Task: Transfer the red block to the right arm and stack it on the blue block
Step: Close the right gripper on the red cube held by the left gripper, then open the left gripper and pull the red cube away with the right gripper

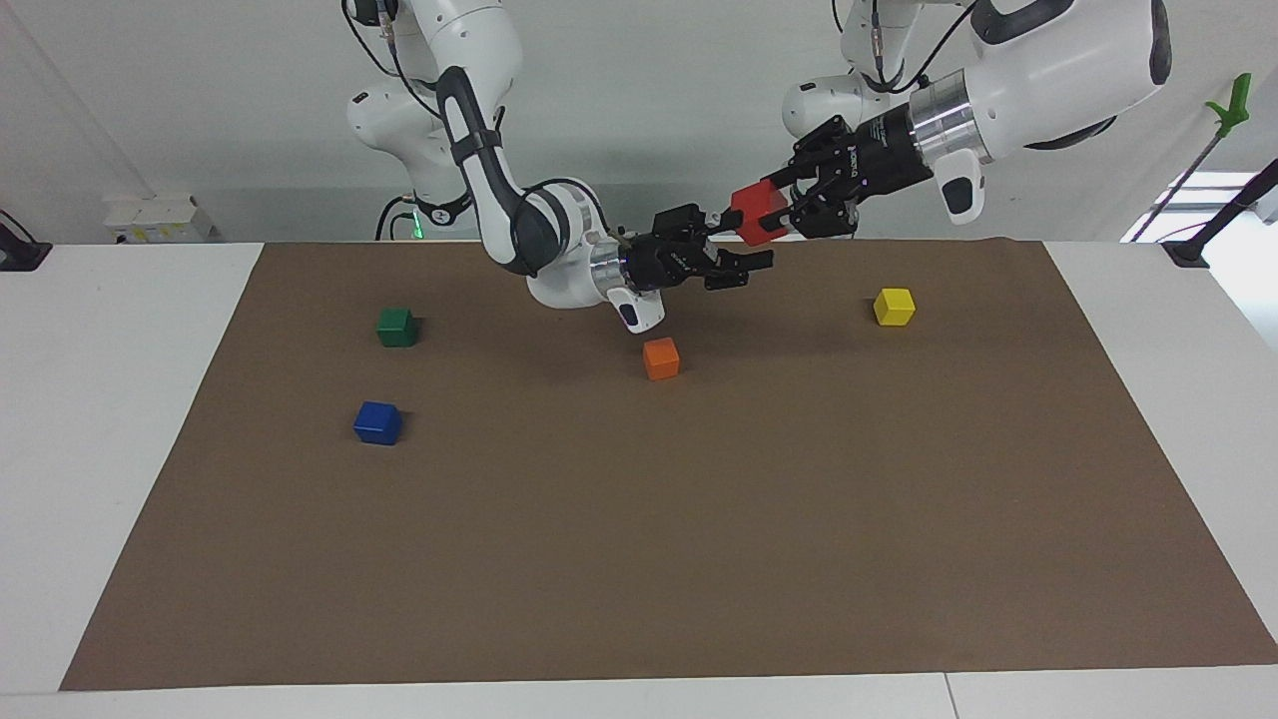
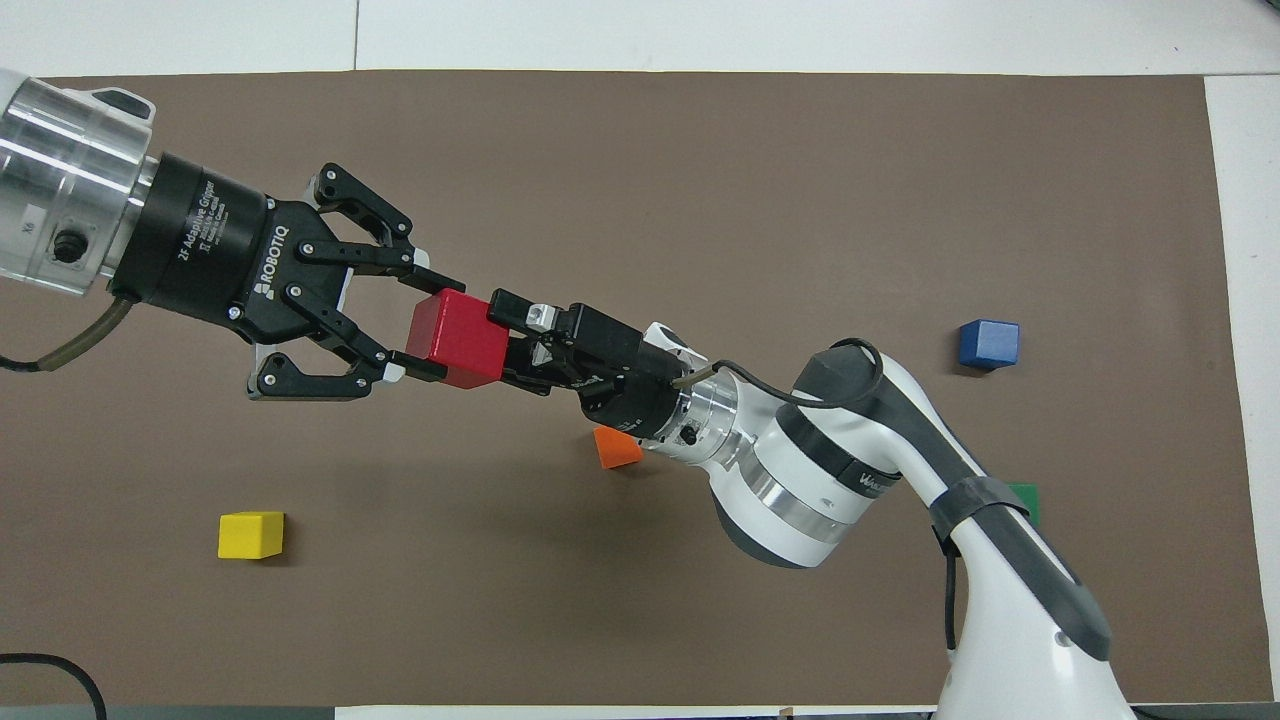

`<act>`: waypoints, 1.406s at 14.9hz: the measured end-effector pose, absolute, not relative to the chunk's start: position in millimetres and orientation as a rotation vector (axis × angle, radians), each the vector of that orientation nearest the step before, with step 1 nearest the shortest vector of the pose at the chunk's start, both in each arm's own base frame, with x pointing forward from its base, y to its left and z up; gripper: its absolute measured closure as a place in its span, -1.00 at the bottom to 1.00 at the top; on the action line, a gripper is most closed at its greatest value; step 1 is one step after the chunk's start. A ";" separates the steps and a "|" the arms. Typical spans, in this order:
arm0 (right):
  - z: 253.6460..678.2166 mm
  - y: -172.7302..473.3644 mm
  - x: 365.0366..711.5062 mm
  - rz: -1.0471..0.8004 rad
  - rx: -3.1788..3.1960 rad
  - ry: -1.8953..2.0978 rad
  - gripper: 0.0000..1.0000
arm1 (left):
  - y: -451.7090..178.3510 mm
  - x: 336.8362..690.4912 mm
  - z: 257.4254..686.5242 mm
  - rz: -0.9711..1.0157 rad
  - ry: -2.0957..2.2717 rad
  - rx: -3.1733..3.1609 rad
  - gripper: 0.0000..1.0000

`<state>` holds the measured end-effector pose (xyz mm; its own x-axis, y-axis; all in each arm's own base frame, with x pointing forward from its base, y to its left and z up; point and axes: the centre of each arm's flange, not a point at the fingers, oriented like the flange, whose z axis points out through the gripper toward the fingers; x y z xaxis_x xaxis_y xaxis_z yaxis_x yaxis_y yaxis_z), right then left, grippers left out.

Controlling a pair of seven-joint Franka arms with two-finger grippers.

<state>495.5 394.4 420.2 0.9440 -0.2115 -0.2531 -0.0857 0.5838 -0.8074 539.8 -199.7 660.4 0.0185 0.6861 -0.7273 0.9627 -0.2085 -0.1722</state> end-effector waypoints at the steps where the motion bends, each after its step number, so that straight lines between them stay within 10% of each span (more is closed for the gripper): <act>1: 425.4 394.1 496.1 -0.073 -0.947 0.360 -0.44 | -199.0 540.1 660.4 -1.018 1.686 1.930 -0.08; 3: 435.6 394.2 493.1 -0.074 -0.950 0.388 -0.09 | -197.9 540.1 661.6 -1.016 1.688 1.926 -0.08; 11: 449.4 398.9 484.9 -0.074 -0.959 0.393 -0.10 | -205.4 535.2 664.2 -1.014 1.689 1.933 -0.08; 15: 448.3 401.3 482.9 -0.070 -0.967 0.398 -0.10 | -208.7 536.2 665.9 -0.996 1.687 1.924 -0.79; 21: 447.4 398.0 485.4 -0.076 -0.975 0.400 -0.10 | -208.2 537.6 667.3 -0.983 1.688 1.913 -1.00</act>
<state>485.4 398.0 447.4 0.9245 -0.2401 -0.2961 -0.1149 0.5651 -0.8170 537.6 -208.2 667.3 0.0212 0.6860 -0.7273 0.9710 -0.1875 -0.1486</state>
